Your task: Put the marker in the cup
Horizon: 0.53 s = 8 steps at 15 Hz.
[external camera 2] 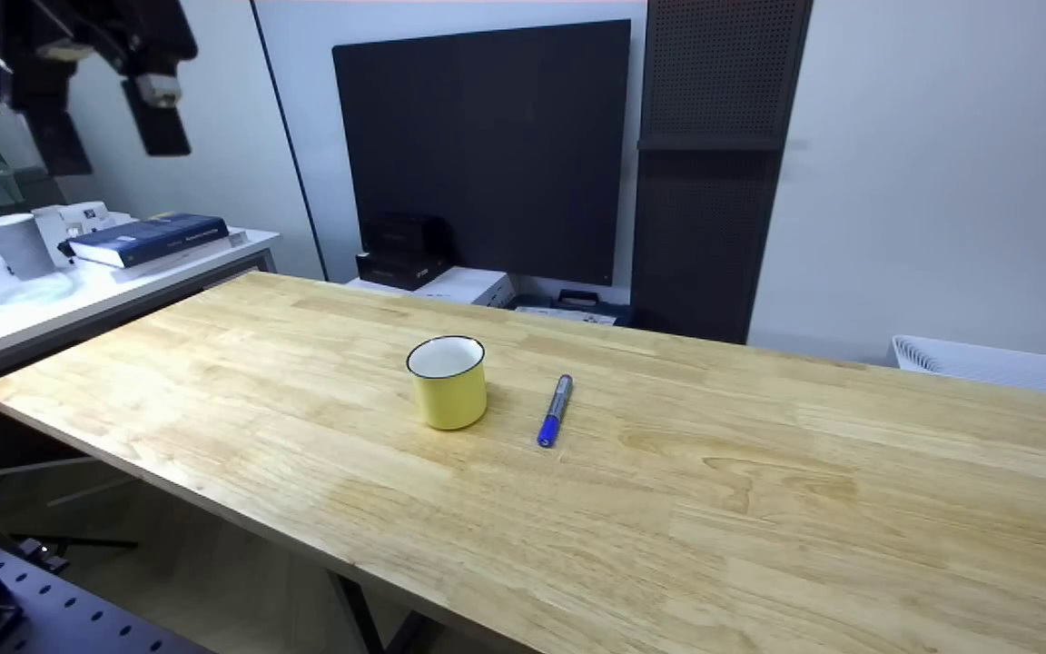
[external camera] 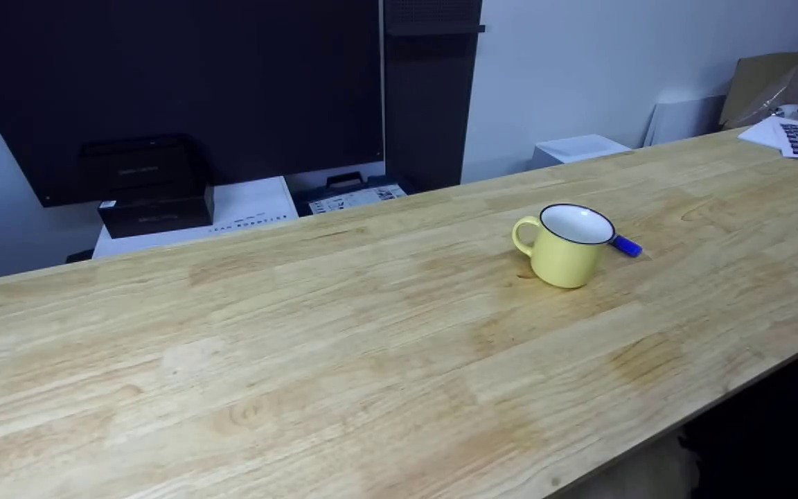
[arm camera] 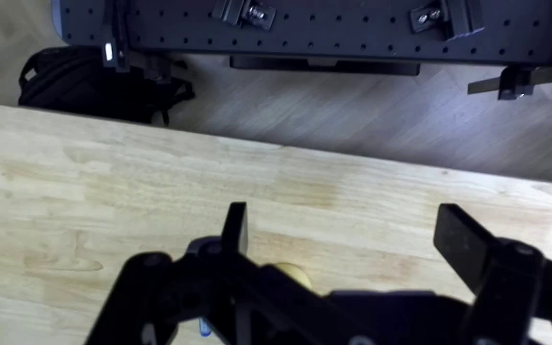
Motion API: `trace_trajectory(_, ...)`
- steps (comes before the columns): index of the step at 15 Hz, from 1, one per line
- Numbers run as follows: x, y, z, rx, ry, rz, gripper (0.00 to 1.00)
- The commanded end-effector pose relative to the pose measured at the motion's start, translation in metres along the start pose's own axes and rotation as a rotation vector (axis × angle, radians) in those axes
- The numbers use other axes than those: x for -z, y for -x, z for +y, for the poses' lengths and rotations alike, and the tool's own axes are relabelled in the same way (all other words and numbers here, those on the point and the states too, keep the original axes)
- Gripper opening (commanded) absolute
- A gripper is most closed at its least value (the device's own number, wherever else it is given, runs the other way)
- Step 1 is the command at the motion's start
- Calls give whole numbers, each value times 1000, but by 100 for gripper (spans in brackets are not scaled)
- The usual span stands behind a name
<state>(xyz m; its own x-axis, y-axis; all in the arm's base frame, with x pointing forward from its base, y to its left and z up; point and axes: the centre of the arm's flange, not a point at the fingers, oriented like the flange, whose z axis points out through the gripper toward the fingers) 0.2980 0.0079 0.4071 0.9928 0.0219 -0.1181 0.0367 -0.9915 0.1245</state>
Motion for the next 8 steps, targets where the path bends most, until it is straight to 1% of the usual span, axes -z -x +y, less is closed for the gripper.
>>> trace_trajectory(1, 10, -67, 40, 10, 79, 124, 100)
trace_trajectory(3, 16, -104, 65, -15, 121, 234, 100)
trace_trajectory(4, 17, -120, 78, -25, 129, 285, 100)
trace_trajectory(6, 14, -153, 104, -19, 89, 334, 100)
trace_trajectory(8, 2, -184, 129, 13, 7, 342, 100)
